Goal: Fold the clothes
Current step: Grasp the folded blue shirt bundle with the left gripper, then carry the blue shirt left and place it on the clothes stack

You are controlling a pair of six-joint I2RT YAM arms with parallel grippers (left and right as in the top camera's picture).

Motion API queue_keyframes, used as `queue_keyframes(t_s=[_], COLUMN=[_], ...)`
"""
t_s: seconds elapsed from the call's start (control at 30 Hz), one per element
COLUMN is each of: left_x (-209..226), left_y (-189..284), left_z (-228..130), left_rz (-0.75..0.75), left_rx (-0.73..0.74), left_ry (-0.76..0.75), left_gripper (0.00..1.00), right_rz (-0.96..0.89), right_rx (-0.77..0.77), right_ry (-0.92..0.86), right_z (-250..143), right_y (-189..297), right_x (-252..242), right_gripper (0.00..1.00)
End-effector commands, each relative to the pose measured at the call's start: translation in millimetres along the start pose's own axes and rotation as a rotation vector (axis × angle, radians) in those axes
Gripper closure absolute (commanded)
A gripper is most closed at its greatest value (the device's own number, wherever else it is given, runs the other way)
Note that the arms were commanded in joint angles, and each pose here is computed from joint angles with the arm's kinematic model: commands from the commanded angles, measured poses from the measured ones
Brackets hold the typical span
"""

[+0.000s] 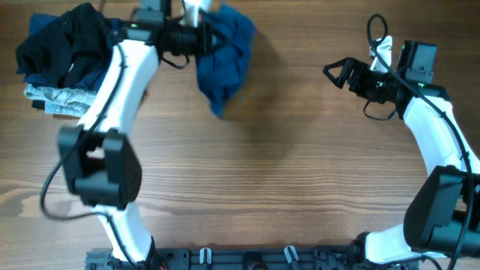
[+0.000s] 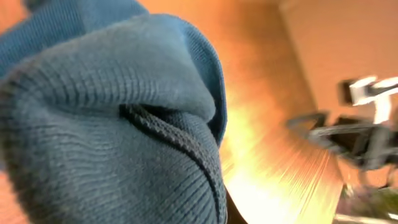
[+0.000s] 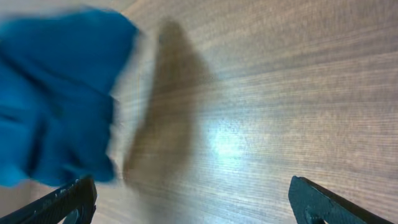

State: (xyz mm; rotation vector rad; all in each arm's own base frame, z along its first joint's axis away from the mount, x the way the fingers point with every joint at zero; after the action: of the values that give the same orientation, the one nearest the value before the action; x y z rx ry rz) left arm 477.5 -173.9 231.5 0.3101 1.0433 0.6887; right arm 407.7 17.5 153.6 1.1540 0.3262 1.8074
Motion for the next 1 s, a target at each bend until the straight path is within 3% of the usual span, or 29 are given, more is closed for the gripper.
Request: queue_keyframes(t_s=[0.0,0.13,0.23,0.5,0.67,0.8,0.97], left_x=[-38,-39,-21,29,59,83,105], left_y=[52,87,121,209,288,340,360], left_z=[35,56,75,113,150,154,153], left_rz=[-0.003,0.067,0.158,0.207,0.321,0.462,0.506], left_rx=[-0.167,-0.3,-0.433,-0.689,-1.093,-1.45,-1.633], left_ry=[-0.021,-0.012,0.061,0.157,0.293,0.477,0.581], left_gripper=[0.96,0.96,0.96,0.96,0.96,0.96,0.96], right_rz=[-0.028,-0.046,-0.047,-0.05,-0.049,-0.044,-0.043], right_rx=[0.001,0.027,0.044,0.071,0.095,0.108,0.112], right_ry=[0.022,0.027,0.015,-0.005,-0.017,-0.014,-0.014], right_z=[1,-5,-9,-16,-21,-24,-25], right_y=[6,6,6,6,5,3,3], right_x=[2,-1,-2,-2,-1,3,4], right_gripper=[0.0,0.0,0.0,0.0,0.0,0.0,0.0])
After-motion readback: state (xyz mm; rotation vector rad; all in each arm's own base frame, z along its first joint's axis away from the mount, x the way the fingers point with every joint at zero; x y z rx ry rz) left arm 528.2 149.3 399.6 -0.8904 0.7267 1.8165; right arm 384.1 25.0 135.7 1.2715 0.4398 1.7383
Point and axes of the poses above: each gripper's point midway between its finger pads, its own y axis back along the fingers, its own x axis along the line the jaws close on, z = x × y, the point moved 3 cm from there along y, back along the fingers, and after that the axes turned 6 degrees about y, right-handed, at the moved point
